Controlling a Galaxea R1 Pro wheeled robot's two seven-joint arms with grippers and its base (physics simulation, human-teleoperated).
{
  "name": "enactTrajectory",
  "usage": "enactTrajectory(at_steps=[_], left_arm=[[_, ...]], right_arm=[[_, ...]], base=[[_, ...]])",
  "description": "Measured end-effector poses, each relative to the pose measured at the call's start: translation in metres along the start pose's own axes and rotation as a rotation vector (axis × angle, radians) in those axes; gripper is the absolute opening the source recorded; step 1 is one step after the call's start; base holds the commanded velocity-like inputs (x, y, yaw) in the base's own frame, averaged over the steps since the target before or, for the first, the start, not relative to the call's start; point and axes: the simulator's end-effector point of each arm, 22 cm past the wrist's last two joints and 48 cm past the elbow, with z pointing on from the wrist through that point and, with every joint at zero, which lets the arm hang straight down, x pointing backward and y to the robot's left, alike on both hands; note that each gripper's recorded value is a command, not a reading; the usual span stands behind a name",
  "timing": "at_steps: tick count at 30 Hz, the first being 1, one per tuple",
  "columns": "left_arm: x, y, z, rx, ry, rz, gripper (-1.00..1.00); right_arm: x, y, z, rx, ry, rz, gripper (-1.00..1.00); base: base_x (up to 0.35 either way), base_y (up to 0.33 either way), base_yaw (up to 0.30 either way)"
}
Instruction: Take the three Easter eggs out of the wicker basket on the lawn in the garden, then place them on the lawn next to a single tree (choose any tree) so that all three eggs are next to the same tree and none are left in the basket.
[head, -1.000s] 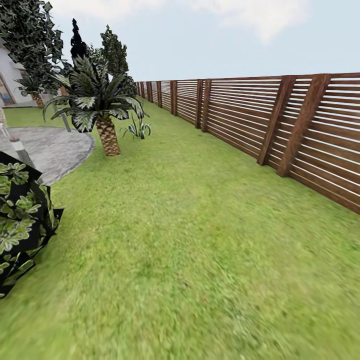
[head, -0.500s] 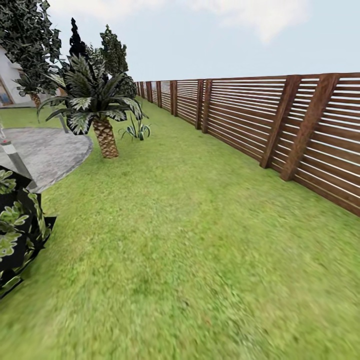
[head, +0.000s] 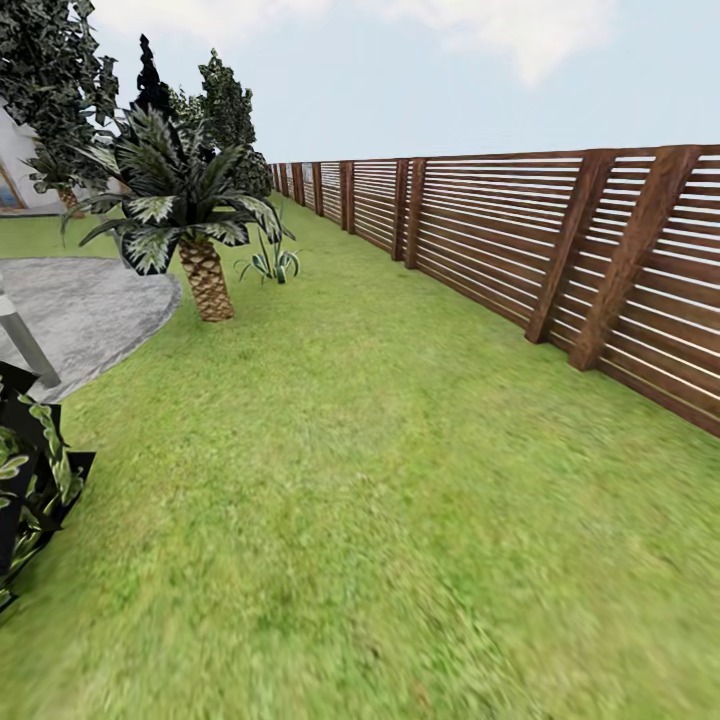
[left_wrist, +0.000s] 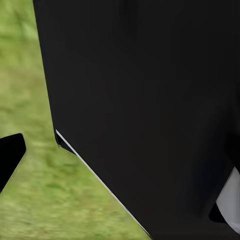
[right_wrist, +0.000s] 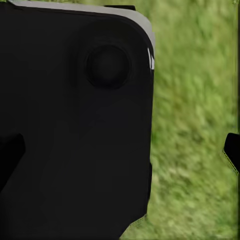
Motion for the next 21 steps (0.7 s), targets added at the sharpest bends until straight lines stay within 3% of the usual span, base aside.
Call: enactTrajectory(at_steps=[21], left_arm=[[0.0, 0.0, 0.0, 0.0, 0.0, 0.0, 1.0]], right_arm=[[-0.0027, 0.0014, 0.0001, -0.001, -0.01, -0.003, 1.0]], base=[[0.341, 0.0, 0.0]])
